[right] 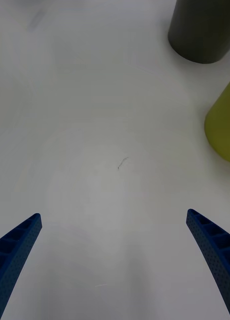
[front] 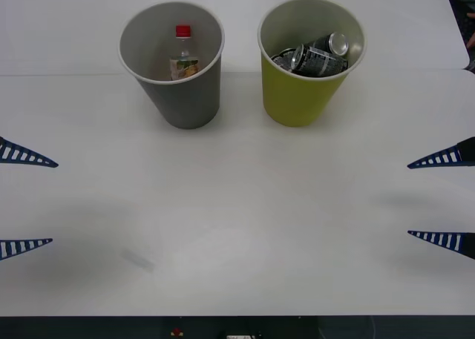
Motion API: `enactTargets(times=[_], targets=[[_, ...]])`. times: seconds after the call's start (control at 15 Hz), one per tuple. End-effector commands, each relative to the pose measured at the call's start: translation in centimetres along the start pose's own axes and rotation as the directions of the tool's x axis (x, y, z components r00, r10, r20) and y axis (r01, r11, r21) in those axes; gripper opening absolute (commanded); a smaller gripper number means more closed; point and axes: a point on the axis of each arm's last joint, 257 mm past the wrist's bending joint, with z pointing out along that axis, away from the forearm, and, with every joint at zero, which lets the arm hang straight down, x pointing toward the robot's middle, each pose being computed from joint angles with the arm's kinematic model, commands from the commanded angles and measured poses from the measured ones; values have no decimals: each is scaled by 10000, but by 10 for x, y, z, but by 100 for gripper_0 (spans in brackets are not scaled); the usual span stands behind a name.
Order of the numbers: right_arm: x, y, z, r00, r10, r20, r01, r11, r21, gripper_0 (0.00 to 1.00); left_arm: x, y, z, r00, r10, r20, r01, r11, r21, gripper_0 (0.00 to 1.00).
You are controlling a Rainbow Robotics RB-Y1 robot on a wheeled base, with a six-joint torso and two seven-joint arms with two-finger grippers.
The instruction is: Put the can into the green bin and the plastic bottle into the gray bin
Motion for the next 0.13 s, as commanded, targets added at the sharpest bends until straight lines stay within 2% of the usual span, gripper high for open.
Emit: enactTargets(times=[0.07, 0.13], targets=[[0, 0, 0, 10000, 0, 0, 0, 10000, 0, 100, 0, 1, 1, 10000, 4, 27, -4, 10000, -41, 100], [0, 0, 0, 10000, 0, 0, 0, 10000, 0, 100, 0, 1, 1, 10000, 4, 27, -4, 10000, -41, 100]])
